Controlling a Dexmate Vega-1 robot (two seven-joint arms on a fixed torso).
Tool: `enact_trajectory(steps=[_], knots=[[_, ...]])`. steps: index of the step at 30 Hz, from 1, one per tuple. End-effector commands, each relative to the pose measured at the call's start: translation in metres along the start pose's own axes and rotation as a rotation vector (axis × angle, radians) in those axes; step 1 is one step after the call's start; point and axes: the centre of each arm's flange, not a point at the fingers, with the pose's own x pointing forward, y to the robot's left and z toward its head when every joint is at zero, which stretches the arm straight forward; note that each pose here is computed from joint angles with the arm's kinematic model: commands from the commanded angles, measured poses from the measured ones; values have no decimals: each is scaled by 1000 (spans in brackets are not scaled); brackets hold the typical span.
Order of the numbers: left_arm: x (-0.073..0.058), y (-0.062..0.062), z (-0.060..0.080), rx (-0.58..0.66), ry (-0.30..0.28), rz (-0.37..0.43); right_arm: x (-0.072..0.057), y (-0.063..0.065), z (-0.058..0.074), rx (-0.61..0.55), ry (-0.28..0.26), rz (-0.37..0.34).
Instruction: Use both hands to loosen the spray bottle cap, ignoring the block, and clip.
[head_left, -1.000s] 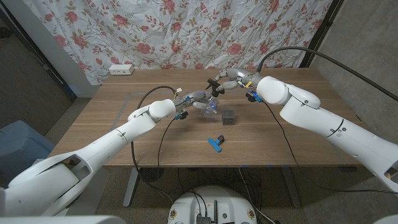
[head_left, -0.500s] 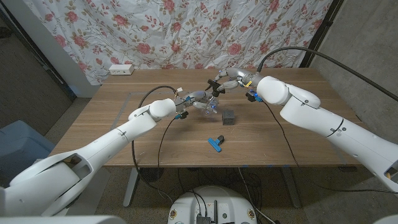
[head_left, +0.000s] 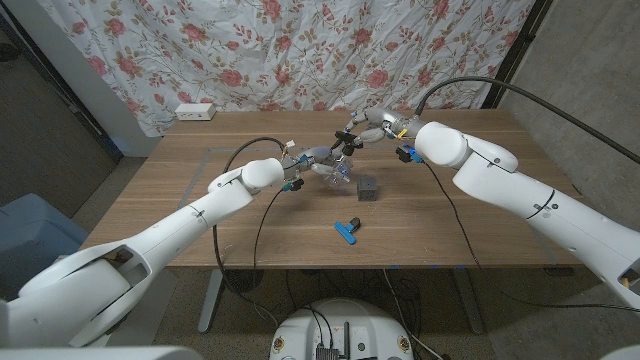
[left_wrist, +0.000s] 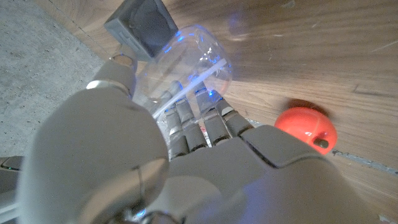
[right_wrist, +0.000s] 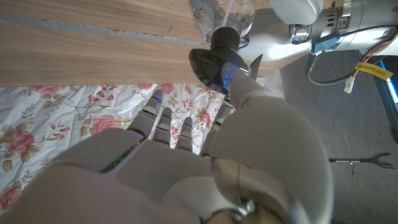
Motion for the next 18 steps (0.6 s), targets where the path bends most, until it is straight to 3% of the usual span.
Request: enact_trajectory(steps=[1,18], knots=[[4,-1,-1,-2,4,-3,1,-3,-1,21,-21,-9],[6,-2,-2,-8,5,3,3,-8,-1,17,-31,-9]])
